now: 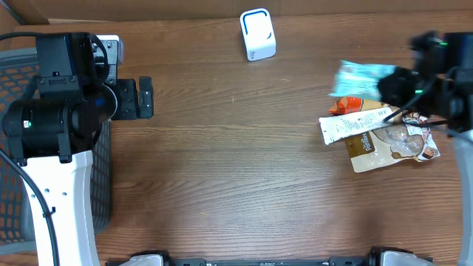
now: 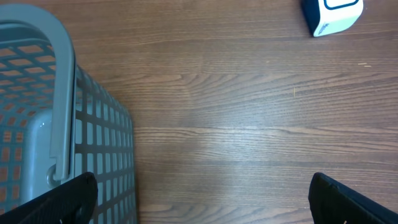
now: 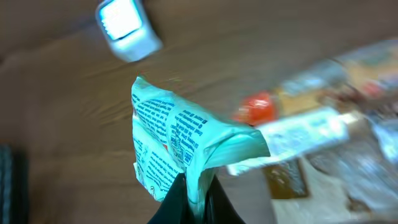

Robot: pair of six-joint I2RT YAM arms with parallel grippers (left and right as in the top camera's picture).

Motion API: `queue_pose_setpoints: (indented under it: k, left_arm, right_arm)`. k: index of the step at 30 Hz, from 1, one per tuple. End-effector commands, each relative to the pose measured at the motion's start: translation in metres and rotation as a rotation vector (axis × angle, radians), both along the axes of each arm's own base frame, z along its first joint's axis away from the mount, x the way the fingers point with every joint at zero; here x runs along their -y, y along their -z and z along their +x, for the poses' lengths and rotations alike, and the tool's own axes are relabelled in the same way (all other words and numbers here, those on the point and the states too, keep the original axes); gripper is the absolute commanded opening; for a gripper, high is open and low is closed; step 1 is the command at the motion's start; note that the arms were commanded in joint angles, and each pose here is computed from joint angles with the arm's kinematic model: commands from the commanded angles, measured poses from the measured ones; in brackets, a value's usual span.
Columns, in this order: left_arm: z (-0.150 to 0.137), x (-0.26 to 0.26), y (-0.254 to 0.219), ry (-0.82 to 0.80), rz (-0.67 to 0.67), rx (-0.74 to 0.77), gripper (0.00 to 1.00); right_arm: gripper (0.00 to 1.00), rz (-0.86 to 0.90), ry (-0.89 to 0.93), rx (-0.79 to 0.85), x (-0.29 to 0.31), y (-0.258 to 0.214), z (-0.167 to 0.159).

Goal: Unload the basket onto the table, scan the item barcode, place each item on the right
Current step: 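Carry the packet to the right-side pile and release it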

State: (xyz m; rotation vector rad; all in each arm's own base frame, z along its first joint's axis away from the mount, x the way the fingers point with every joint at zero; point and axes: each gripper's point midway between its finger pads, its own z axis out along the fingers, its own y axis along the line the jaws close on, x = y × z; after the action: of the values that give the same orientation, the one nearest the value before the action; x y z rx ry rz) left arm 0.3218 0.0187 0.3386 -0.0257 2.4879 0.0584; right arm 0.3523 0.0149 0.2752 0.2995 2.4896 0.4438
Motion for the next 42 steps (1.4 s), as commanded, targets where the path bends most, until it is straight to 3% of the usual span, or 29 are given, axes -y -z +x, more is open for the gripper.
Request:
queue_pose_setpoints:
  k: [1,4,10,12,14,15,18,21,26,31,35,37,42]
  left_arm:
    - [0.002,-0.003,-0.001,0.007,0.017,0.004,0.99]
    - [0.002,-0.003,-0.001,0.007,0.017,0.004,1.00]
    - [0.002,-0.003,-0.001,0.007,0.017,0.004,1.00]
    - [0.002,-0.003,-0.001,0.007,0.017,0.004,0.99]
    - [0.002,-0.003,-0.001,0.007,0.017,0.004,0.99]
    - [0.002,-0.003,-0.001,0.007,0.017,0.004,0.99]
    - [0.002,-0.003,-0.001,0.007,0.017,0.004,1.00]
    - [0.002,-0.003,-0.001,0.007,0.017,0.004,1.00]
    - [0.002,-0.003,-0.001,0.007,0.017,0.004,1.00]
    - [0.002,-0.003,-0.001,0.007,0.017,0.004,0.99]
    - [0.002,-0.003,-0.001,0.007,0.017,0.004,1.00]
    - [0.002,-0.003,-0.001,0.007,0.017,0.004,1.00]
    - [0.002,-0.003,-0.001,0.007,0.017,0.004,0.99]
  right_arm:
    - [0.04,0.047,0.152,-0.108,0.042,0.042,0.003]
    - [0.04,0.060,0.228,-0.203,0.073,0.092,0.001]
    - [0.04,0.050,0.189,-0.320,0.086,0.164,-0.008]
    - [0.17,0.056,0.187,-0.331,0.086,0.175,-0.006]
    - [0.48,0.058,0.187,-0.342,0.086,0.181,-0.007]
    - [0.59,0.056,0.184,-0.341,0.086,0.181,-0.007]
    - [0.74,0.049,0.172,-0.333,0.086,0.179,-0.005]
    - [0.78,0.048,0.172,-0.328,0.087,0.172,-0.003]
    - [0.78,0.097,0.127,-0.295,0.075,0.137,0.000]
    - [0.83,0.136,-0.035,-0.148,0.040,0.064,0.000]
    - [0.91,0.052,-0.099,-0.010,0.012,-0.005,-0.025]
    - [1.00,0.032,-0.139,0.060,-0.004,-0.030,-0.040]
    - [1.00,-0.024,-0.191,0.237,-0.025,-0.078,-0.082]
